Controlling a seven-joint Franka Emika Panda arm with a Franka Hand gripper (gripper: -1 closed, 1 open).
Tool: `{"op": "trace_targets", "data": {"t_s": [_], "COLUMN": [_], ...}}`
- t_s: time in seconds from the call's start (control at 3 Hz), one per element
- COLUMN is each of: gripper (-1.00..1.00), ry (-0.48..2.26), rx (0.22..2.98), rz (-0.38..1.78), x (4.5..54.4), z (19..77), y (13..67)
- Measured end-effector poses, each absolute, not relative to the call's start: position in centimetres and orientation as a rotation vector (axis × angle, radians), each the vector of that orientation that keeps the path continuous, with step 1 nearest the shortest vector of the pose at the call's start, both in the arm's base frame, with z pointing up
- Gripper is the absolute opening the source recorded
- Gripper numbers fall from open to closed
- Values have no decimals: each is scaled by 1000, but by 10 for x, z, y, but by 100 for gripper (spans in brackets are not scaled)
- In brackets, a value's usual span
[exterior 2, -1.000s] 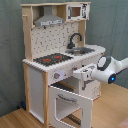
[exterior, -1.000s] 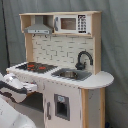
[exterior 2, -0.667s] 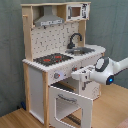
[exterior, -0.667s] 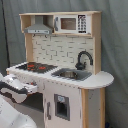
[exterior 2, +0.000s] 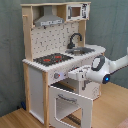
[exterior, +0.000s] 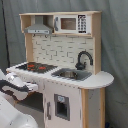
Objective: Play with the kitchen
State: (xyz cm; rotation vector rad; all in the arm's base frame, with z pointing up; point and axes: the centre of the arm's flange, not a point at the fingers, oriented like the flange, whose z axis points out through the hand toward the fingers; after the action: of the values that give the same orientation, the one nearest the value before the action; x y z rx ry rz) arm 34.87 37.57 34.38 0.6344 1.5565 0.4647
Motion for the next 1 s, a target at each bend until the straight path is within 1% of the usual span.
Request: {"op": "trace_targets", "data": {"t_s": [0.33,0.67,1.0], "gripper": [-100,-100,-100], "ry": [1557,1538,1505], "rx": [634,703,792], "rz": [464,503,588], "x": [349,349,349], "z": [343,338,338], "y": [376,368,368]}}
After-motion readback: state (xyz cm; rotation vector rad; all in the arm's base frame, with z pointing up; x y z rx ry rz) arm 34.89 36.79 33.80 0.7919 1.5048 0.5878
